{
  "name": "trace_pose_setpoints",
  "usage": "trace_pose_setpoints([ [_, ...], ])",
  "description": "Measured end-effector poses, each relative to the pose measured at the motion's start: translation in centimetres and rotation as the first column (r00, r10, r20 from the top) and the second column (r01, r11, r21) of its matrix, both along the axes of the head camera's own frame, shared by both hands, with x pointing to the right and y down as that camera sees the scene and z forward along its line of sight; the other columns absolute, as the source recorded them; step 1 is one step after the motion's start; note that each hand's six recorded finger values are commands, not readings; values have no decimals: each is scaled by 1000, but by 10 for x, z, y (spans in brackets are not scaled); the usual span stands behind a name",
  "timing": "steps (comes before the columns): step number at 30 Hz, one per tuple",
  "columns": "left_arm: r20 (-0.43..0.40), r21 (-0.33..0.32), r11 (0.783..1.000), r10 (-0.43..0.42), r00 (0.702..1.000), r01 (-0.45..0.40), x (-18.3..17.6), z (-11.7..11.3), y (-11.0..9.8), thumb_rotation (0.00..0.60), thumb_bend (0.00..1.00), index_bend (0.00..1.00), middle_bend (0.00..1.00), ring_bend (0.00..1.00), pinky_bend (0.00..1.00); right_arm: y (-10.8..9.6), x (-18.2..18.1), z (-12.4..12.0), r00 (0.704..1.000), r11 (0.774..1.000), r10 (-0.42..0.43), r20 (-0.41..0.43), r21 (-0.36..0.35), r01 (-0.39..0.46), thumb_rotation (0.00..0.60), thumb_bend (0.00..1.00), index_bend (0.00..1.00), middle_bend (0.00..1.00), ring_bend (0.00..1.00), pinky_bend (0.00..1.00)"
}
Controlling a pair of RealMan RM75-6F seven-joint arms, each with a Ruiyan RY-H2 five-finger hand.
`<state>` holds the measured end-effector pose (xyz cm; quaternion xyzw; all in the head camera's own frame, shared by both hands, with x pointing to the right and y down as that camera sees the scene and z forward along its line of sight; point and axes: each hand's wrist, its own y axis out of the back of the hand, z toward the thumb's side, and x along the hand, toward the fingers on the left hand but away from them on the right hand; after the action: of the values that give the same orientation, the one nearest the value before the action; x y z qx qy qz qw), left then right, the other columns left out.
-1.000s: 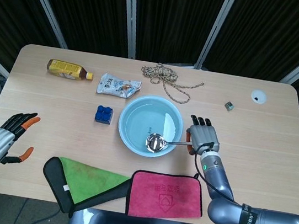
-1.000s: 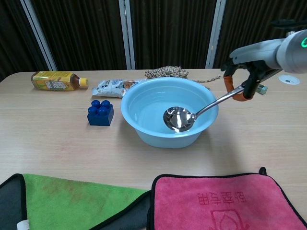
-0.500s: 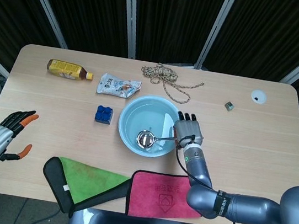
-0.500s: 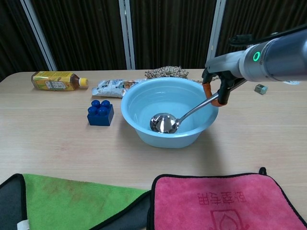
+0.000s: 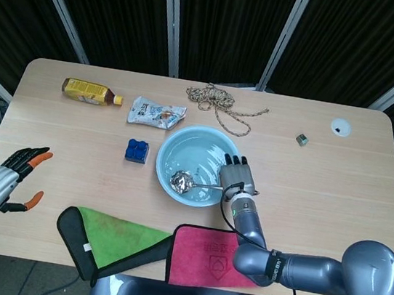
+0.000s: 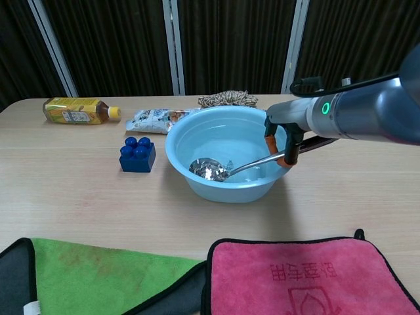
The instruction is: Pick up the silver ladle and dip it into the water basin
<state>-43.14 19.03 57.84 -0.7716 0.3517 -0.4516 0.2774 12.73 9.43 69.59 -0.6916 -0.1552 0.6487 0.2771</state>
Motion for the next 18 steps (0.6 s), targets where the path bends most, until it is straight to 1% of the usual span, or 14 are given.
trace_pose_setpoints([
  [8, -3, 6, 1000, -7, 1000, 7, -4, -2, -1, 497, 448, 0, 0, 0, 0, -7, -4, -12, 1000, 1000, 15, 14, 10, -15, 600, 464, 706, 12, 0, 0],
  [18, 2, 8, 1000, -3, 1000, 3, -2, -2, 0, 496, 448, 0, 0, 0, 0, -25, -1, -41, 997, 998, 60, 53, 13, -61, 600, 465, 706, 13, 0, 0],
])
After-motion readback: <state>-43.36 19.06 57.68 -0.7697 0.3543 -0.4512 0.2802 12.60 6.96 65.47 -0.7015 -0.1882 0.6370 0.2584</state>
